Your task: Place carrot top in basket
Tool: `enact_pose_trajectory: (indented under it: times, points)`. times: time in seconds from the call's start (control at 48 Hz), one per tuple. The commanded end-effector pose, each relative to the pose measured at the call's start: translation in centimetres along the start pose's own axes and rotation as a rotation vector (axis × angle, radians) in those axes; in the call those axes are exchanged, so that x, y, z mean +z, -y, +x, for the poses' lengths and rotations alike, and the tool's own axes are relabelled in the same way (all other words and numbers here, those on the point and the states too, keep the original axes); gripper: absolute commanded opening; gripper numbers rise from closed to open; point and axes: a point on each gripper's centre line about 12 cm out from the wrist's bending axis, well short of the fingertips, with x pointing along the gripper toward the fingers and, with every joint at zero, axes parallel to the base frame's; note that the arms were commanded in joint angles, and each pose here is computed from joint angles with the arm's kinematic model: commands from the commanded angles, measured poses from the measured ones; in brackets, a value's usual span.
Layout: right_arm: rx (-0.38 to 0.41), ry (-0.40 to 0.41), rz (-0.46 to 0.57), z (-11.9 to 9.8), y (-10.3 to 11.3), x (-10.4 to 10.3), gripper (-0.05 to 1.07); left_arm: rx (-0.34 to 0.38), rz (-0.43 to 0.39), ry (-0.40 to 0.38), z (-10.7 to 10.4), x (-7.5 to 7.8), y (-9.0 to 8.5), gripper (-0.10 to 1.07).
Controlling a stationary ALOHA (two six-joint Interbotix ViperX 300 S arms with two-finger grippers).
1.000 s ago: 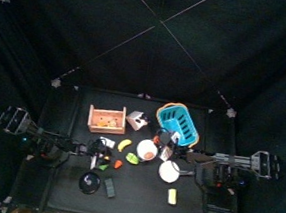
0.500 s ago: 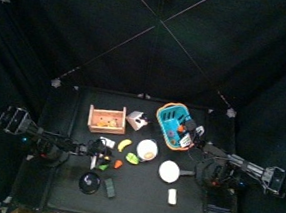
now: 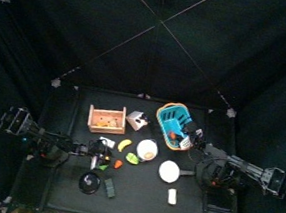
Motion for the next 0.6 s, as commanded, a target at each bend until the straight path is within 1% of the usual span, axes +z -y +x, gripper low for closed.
enact_pose_trajectory:
  times: [0.0,0.188,0.583]
  points:
    - [0.008,0.012,0.006,-0.04,-0.16,0.40,0.85,-0.001,-0.001,0.020,0.19,0.55,0.06,0.77]
    - [0.014,0.007,0.016,-0.04,-0.29,0.28,0.85,0.000,-0.001,0.019,0.17,0.50,0.04,0.77]
    - [0.033,0.002,-0.001,-0.06,-0.82,0.09,0.85,0.000,-0.001,0.020,0.17,0.51,0.04,0.77]
